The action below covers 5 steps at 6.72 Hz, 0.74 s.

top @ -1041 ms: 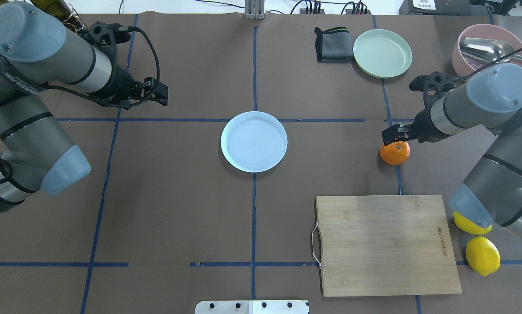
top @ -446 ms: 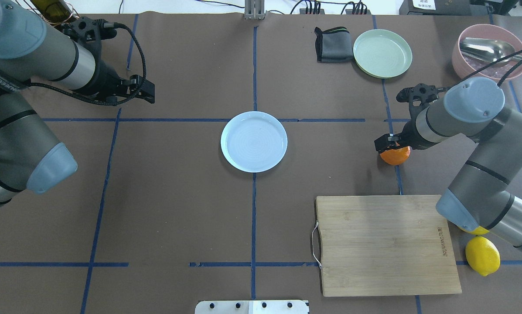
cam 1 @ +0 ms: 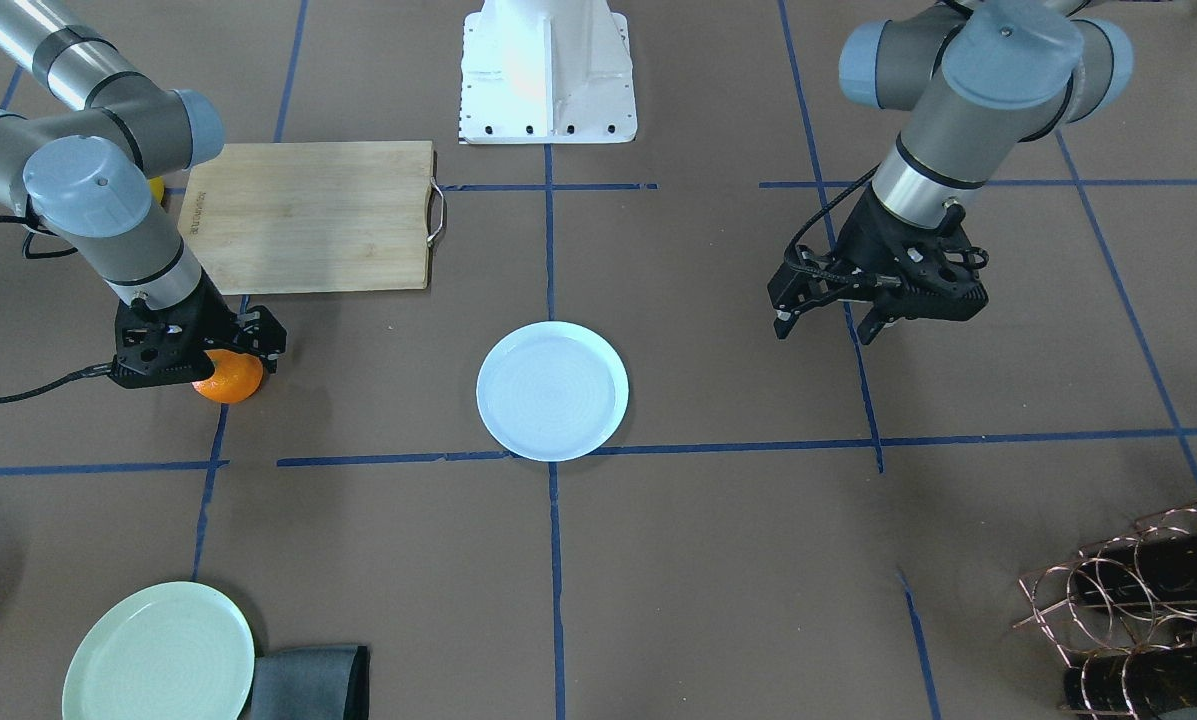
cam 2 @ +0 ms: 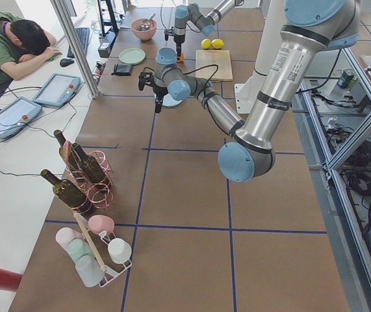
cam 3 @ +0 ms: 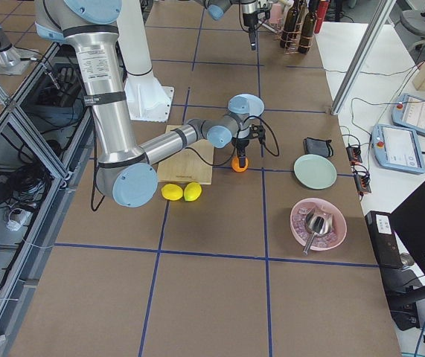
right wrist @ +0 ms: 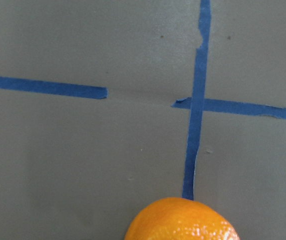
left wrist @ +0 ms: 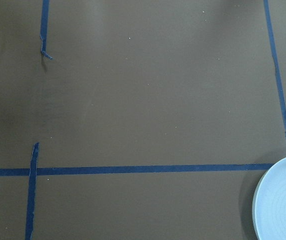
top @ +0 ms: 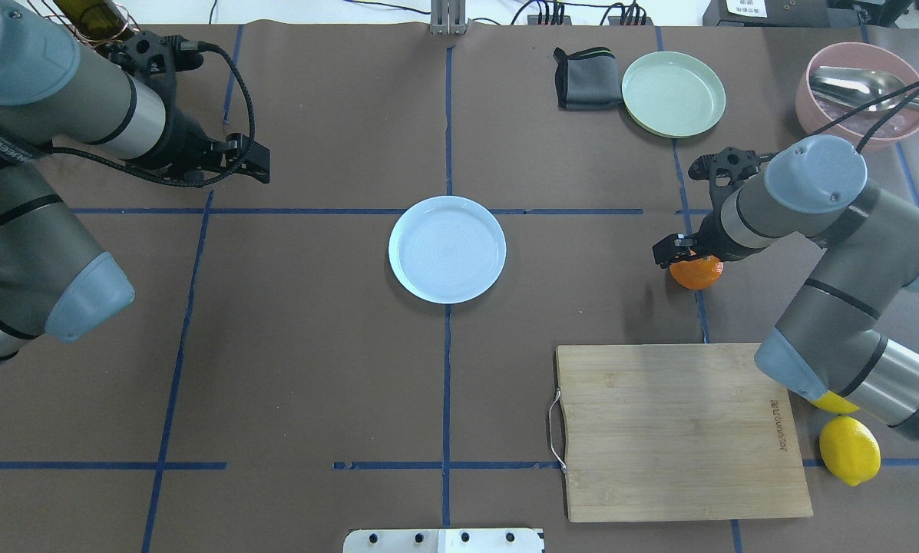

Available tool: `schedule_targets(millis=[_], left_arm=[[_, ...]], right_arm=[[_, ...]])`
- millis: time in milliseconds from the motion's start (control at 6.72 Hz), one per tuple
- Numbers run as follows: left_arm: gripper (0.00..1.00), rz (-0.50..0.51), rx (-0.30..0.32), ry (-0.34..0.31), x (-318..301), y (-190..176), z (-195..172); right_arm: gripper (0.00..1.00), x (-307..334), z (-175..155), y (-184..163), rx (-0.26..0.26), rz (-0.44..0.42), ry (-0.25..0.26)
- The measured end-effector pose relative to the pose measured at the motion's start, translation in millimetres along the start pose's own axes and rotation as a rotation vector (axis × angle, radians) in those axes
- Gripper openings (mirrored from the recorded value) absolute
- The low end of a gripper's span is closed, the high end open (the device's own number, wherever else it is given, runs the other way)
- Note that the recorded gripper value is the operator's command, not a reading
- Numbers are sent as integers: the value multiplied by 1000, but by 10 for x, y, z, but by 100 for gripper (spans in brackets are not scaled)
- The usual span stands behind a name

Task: Pick orange to plate
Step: 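Close the right gripper around the orange tangerine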

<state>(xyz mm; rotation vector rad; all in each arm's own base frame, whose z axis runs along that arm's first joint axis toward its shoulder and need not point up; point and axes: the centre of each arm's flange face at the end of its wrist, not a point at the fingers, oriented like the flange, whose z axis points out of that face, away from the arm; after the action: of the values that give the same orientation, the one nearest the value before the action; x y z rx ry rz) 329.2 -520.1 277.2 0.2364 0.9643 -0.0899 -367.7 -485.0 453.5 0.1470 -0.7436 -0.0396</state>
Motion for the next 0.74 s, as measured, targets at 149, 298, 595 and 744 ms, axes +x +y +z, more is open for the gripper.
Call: schedule_targets(millis=[149,298,595,744], left_arm=[[100,0,0,0,0,3,3],[100,1,0,0,2,5,4],[100,2,0,1,8,5,-1],[100,1,0,0,5,5,2]], right_arm=[[100,14,13,-3,-1,1,3],[100,8,7,-3,-3,1,1],[100,-18,-45,-6,-3,-1,-9],[100,-12,-100,-28,1,2,-15]])
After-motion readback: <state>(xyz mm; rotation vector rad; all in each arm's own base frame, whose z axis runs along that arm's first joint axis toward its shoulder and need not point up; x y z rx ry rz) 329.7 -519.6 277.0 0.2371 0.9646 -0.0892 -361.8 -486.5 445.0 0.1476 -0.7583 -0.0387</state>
